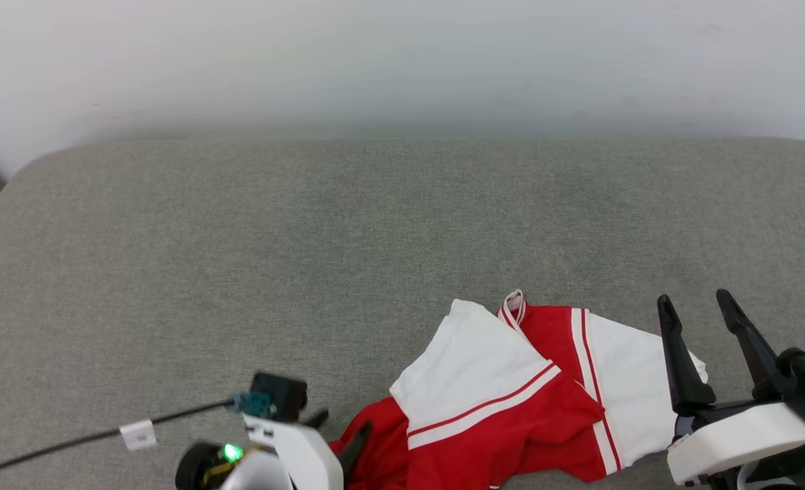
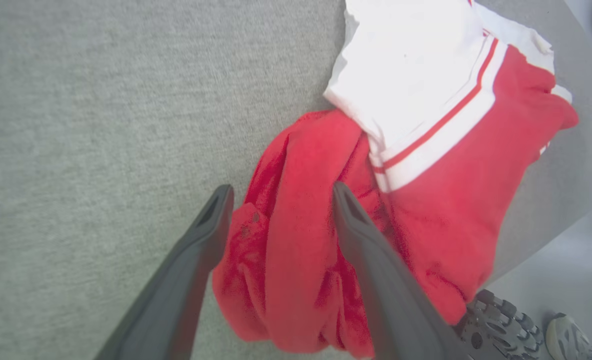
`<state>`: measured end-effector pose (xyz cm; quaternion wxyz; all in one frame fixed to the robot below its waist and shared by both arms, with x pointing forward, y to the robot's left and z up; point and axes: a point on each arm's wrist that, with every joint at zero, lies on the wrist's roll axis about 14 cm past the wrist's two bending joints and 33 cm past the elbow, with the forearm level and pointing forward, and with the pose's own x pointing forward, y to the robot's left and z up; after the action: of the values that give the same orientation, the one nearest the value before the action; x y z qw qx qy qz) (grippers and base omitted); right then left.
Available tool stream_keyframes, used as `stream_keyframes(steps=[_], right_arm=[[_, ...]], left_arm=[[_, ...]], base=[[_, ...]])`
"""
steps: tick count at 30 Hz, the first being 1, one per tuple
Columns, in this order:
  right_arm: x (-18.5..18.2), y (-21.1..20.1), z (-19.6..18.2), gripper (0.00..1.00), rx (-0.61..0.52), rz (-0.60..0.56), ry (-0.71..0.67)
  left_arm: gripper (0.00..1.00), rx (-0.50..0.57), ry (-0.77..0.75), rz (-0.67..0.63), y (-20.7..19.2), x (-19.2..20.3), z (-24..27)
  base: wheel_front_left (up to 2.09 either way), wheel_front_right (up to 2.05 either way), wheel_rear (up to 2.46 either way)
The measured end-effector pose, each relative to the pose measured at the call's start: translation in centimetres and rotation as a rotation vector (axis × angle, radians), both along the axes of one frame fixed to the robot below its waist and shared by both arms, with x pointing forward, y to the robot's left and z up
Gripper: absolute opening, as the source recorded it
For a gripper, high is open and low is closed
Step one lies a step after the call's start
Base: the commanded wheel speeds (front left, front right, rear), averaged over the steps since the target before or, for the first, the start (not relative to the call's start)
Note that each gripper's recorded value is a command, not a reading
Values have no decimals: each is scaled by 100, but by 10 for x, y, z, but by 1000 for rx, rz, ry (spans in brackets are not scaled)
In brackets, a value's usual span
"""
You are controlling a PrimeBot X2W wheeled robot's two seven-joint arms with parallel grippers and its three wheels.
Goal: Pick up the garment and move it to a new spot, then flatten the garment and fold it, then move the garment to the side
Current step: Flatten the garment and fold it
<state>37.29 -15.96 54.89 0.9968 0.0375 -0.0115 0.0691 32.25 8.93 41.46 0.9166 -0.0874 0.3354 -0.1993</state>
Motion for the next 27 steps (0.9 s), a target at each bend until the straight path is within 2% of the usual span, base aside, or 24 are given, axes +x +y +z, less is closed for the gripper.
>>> stream_keyframes(steps=[5,10,14,20,27], right_arm=[[1,1,0,100,-1,2,3],[5,-3,-7,100,4,-9,25],[12,-8,-19,100,4,-22,62],[22,-14,-35,100,10,-43,100],[28,-25,-56,100,31,-78,151]], left_arm=[[100,25,-206,-7,4,44,49],[100,68,-277,-139,-21,70,67],[100,151,-217,-323,-44,80,54],[100,298,-33,-484,-45,86,11],[100,368,106,-630,-56,77,-30]], base=[[0,0,0],[0,0,0],[0,0,0],[0,0,0],[0,0,0]])
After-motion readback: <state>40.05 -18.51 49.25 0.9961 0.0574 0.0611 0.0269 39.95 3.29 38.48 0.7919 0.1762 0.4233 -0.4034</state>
